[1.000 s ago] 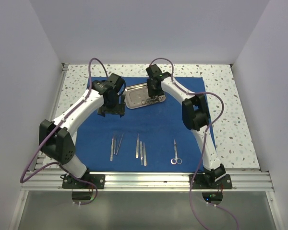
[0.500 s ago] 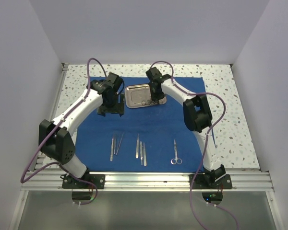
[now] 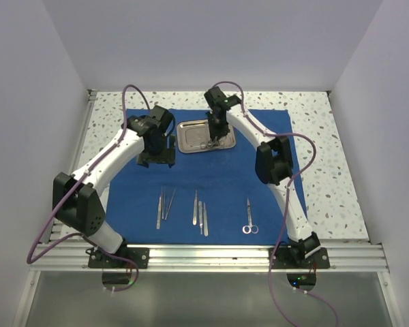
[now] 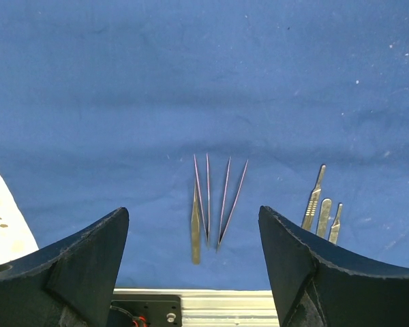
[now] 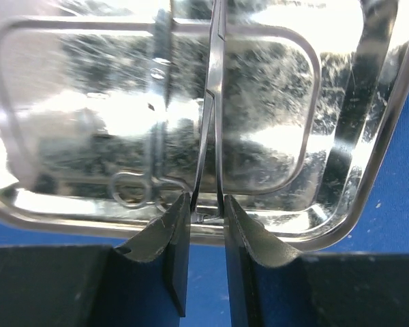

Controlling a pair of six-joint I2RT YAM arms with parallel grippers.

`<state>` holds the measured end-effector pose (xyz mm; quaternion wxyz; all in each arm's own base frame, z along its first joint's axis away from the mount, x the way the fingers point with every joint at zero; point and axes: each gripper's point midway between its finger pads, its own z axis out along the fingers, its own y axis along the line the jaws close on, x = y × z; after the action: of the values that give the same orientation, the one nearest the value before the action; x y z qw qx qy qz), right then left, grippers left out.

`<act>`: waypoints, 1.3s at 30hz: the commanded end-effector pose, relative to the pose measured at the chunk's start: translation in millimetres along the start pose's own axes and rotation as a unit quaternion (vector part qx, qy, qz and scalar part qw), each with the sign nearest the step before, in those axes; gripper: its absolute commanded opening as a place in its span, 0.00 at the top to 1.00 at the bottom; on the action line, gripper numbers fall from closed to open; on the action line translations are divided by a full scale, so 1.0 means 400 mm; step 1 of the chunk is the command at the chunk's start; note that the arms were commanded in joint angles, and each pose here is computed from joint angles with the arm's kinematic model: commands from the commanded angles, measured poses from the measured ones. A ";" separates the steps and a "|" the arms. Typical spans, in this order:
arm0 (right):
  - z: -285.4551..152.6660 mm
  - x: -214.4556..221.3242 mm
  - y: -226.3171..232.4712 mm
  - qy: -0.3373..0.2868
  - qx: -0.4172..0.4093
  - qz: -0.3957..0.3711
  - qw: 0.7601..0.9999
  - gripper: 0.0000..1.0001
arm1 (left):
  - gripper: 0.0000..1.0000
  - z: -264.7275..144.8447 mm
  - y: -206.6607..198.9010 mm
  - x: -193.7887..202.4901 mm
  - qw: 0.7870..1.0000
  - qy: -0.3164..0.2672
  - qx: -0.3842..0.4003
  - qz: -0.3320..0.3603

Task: Open and lay out the surgical kit
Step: Pick up the medical item from the container, then place the medical item in the surgical kit.

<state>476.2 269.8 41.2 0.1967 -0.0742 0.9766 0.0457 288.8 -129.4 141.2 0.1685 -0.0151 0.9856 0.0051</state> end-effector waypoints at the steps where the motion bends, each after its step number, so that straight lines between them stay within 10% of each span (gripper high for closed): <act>1: -0.155 -0.104 0.060 -0.066 -0.058 0.014 0.996 1.00 | 0.20 -0.030 0.002 -0.023 0.999 -0.032 0.016 -0.002; 13: -0.351 -0.062 -0.023 -0.089 -0.024 0.022 0.995 1.00 | 0.20 -0.032 -0.008 -0.018 0.999 -0.038 0.032 -0.006; 24: -0.360 0.512 -0.205 0.039 0.018 0.055 0.998 1.00 | 0.20 -0.039 -0.031 -0.088 0.997 -0.065 0.040 0.012; 34: -0.357 0.709 -0.166 0.039 -0.096 0.084 0.991 1.00 | 0.21 -0.011 -0.069 -0.085 0.996 -0.053 0.073 0.023; 37: -0.357 0.714 -0.172 0.057 -0.082 0.087 0.991 0.87 | 0.21 -0.009 -0.069 -0.076 0.996 -0.049 0.075 0.028; 39: -0.369 0.700 -0.173 0.055 -0.075 0.090 0.992 0.53 | 0.21 -0.011 -0.065 -0.073 0.995 -0.050 0.075 0.029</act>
<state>161.6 134.1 47.7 0.1117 -0.0077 0.9878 0.1080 308.6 -152.1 147.7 0.1981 0.0149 0.9789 -0.0471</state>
